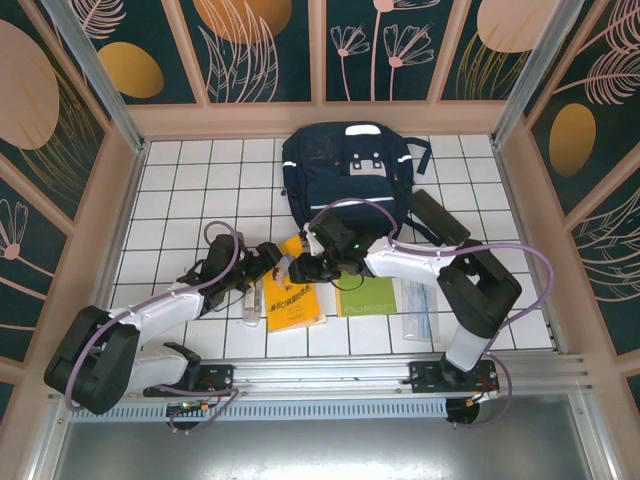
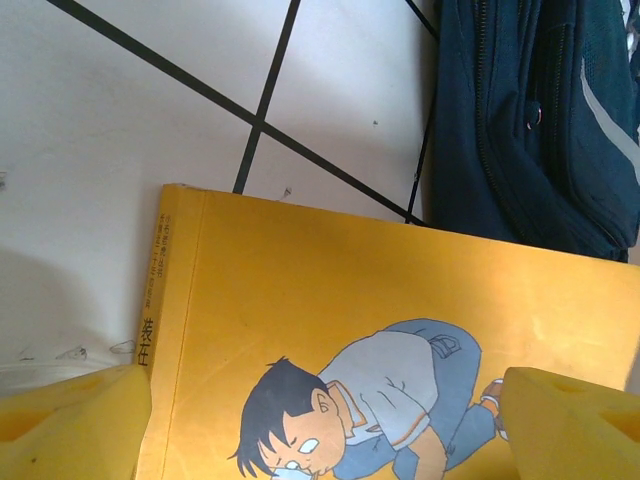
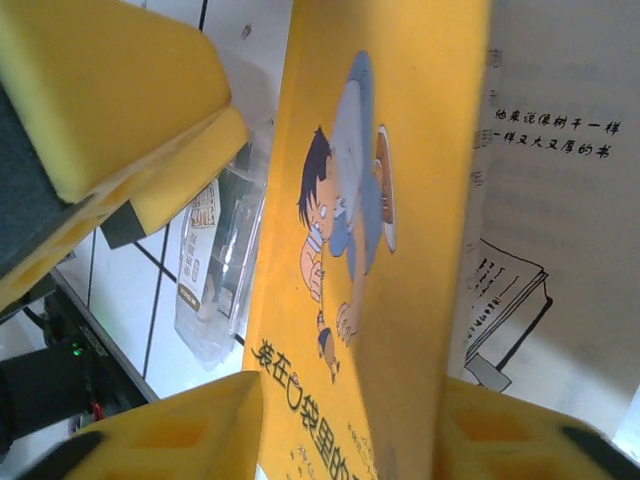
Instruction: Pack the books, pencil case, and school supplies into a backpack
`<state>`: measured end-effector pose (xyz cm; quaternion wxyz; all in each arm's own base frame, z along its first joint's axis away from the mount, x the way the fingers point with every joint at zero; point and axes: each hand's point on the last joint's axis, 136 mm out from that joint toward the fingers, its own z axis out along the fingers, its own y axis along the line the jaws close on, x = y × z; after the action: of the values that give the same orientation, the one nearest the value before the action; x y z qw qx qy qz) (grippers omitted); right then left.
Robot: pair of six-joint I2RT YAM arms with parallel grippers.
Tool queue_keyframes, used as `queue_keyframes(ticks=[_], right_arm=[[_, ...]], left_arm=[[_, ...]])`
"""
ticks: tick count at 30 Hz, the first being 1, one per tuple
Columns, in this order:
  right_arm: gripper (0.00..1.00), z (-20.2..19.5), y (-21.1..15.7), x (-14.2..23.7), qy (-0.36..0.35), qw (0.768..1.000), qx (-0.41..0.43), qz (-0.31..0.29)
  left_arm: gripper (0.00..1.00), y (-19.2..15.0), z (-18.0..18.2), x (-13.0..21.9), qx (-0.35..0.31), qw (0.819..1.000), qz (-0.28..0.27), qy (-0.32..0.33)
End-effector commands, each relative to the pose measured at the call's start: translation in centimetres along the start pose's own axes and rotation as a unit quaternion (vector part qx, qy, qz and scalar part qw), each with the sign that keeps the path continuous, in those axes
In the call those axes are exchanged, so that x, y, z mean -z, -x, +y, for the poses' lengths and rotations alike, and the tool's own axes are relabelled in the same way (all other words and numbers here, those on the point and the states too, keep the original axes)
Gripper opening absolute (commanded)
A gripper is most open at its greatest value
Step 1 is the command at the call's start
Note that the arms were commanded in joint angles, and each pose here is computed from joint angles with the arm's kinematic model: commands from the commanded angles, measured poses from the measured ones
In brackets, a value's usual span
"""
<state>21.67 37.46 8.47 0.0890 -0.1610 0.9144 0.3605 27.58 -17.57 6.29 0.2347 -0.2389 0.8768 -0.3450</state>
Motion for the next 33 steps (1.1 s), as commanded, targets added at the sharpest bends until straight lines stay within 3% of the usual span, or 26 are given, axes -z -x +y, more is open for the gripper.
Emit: queue_keyframes(ticks=[1,4,5,11,15,20,26,33], right_arm=[[0.24,0.0,0.4,-0.2,0.017,1.0,-0.025,-0.003],[0.01,0.3,1.1,0.4,0.033,0.999,-0.031,-0.011],[0.0,0.5,1.4,0.7,0.04,0.999,-0.03,-0.013],[0.0,2.3,3.8,4.2,0.093,0.994,-0.017,-0.049],[0.0,3.7,5.7,7.0,0.139,0.987,-0.006,-0.077],[0.0,3.6,6.9,8.9,0.164,0.981,-0.002,-0.101],[0.0,2.3,7.1,9.3,0.171,0.979,-0.014,-0.112],[0.0,0.7,6.4,8.5,0.169,0.979,-0.032,-0.108]], left_arm=[[0.91,-1.5,3.9,0.1,0.016,0.997,0.014,0.068],[0.94,0.2,2.2,0.7,0.006,0.998,-0.02,0.051],[0.96,0.8,1.6,0.8,0.002,0.998,-0.031,0.046],[0.99,4.1,-2.2,2.0,-0.025,0.996,-0.085,-0.009],[0.99,4.8,-5.2,2.9,-0.036,0.99,-0.096,-0.097],[0.99,4.0,-7.9,2.8,-0.04,0.983,-0.067,-0.167],[0.96,2.2,-7.3,1.1,-0.003,0.981,-0.017,-0.193],[0.83,0.9,-8.0,0.3,0.019,0.973,0.024,-0.229]])
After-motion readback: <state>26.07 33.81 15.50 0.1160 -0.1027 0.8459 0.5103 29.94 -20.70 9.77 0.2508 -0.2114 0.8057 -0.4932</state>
